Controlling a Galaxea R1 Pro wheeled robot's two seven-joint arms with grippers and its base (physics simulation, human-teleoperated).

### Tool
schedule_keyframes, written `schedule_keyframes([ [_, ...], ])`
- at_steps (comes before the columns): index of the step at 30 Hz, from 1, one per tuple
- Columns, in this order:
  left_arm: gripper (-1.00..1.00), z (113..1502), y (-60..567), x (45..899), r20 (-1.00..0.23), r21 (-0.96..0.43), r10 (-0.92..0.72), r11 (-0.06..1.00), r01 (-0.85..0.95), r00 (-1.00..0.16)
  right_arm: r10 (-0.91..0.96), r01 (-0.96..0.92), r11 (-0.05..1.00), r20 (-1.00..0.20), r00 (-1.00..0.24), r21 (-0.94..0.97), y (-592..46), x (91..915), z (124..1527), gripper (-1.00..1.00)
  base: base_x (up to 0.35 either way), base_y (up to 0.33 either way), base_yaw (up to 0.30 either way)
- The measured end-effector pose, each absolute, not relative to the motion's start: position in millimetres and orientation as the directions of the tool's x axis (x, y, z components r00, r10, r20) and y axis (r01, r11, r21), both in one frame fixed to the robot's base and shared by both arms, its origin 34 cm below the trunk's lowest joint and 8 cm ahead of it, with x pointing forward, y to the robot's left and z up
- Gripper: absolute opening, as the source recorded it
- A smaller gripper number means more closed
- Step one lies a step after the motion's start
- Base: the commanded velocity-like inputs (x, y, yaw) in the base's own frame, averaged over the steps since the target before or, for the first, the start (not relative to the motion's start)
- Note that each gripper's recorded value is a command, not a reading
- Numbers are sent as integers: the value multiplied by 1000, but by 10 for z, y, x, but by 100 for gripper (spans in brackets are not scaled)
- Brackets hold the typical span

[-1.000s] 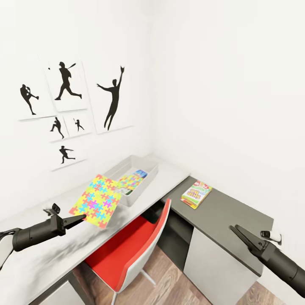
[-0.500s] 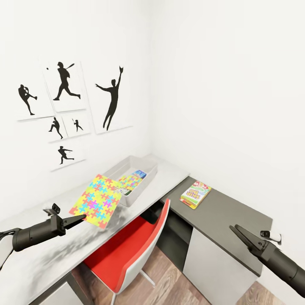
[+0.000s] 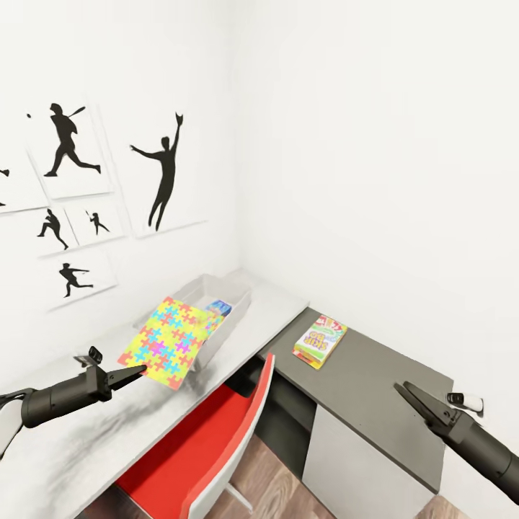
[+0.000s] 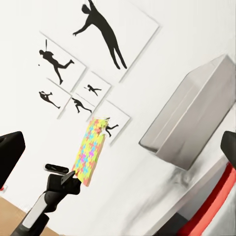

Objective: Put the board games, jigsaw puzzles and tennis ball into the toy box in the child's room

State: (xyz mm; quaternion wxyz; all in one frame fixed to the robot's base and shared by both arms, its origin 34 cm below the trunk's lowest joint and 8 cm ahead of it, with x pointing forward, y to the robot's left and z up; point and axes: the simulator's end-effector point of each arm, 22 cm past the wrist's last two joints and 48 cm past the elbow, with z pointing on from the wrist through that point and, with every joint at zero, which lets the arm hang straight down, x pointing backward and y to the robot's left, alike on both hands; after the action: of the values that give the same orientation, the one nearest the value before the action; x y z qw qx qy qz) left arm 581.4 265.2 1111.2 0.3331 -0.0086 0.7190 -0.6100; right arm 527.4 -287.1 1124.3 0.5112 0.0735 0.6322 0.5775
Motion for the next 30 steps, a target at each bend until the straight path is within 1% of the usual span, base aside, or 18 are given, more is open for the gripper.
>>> schedule_keyframes([
  [15, -100, 11173, 2654, 5799, -479, -877, -419, 256, 406, -771, 684, -508, 324, -568, -457, 798, -2879, 5257, 11298, 100, 259, -206, -238],
  [19, -100, 11183, 2654, 5791, -482, -876, -419, 257, 408, -770, 684, -511, 323, -570, -455, 796, -2879, 5251, 11313, 100, 227, 10, -239],
  [25, -100, 11207, 2655, 5783, -485, -874, -419, 257, 412, -767, 684, -516, 323, -573, -452, 793, -2876, 5243, 11336, 100, 230, 132, -238],
  [30, -100, 11215, 2655, 5780, -487, -873, -419, 257, 414, -766, 684, -519, 323, -574, -450, 791, -2870, 5242, 11349, 100, 167, -21, -96],
])
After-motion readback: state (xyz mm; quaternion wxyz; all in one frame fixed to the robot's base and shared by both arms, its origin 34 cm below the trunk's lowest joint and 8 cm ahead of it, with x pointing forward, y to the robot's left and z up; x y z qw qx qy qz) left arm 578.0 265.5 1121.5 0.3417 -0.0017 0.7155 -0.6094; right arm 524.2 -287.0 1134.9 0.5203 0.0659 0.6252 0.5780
